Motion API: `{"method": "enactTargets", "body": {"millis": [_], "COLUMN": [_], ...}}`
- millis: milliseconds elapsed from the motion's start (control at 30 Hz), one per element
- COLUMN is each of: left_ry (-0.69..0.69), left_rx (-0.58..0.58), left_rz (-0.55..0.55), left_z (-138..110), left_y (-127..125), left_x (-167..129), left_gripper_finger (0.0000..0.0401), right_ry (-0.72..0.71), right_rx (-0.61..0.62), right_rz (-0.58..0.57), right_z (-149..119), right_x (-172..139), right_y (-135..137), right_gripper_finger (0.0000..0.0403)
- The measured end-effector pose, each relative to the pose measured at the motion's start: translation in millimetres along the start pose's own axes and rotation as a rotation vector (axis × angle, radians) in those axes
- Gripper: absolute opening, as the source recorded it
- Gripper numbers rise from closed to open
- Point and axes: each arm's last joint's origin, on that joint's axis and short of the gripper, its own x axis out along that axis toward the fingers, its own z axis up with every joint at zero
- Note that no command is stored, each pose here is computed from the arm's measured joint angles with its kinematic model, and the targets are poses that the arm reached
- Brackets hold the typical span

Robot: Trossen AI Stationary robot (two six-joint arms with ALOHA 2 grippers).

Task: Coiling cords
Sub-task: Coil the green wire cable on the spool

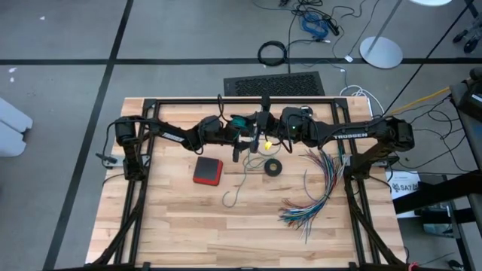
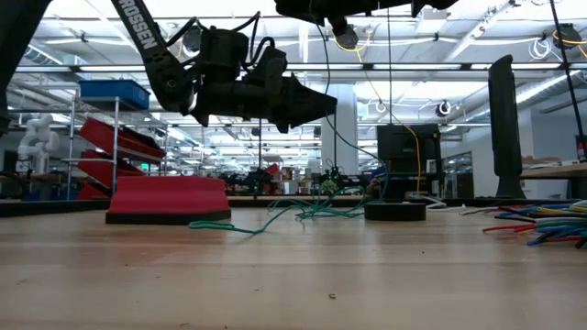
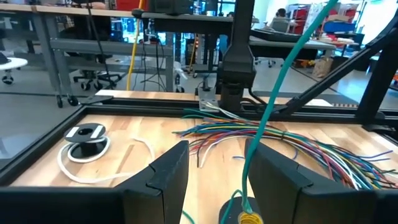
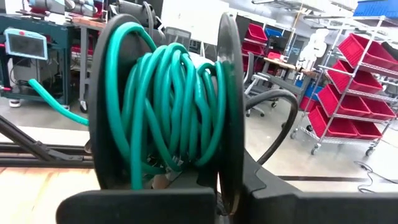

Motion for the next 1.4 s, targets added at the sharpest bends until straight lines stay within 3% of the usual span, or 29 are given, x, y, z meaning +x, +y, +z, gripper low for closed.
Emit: {"method": "enactTargets", "body": {"millis": [433, 767, 1100, 1400], "left_ry": [0.056, 0.092, 0.150, 0.143], "left_rx": [0.009, 0.024, 0.005, -0.123], "left_rz": [0.053, 0.087, 0.121, 0.102], "left_z": [-6, -9, -15, -12], "left_y": [2, 11, 31, 58], "left_x": [0, -4, -13, -30], "left_gripper_finger": [0.0152, 0.0013, 0.0004, 0.0003], "right_ry": [0.009, 0.043, 0.132, 0.268], "right_rx": [-0.012, -0.016, -0.033, -0.052], "right_rz": [0.002, 0.009, 0.023, 0.002], "right_z": [-1, -4, -13, -25], "right_x": [0, 0, -1, -3], "right_y": [0, 1, 2, 3], "right_gripper_finger": [0.0000, 0.0000, 0.0000, 0.0000]}}
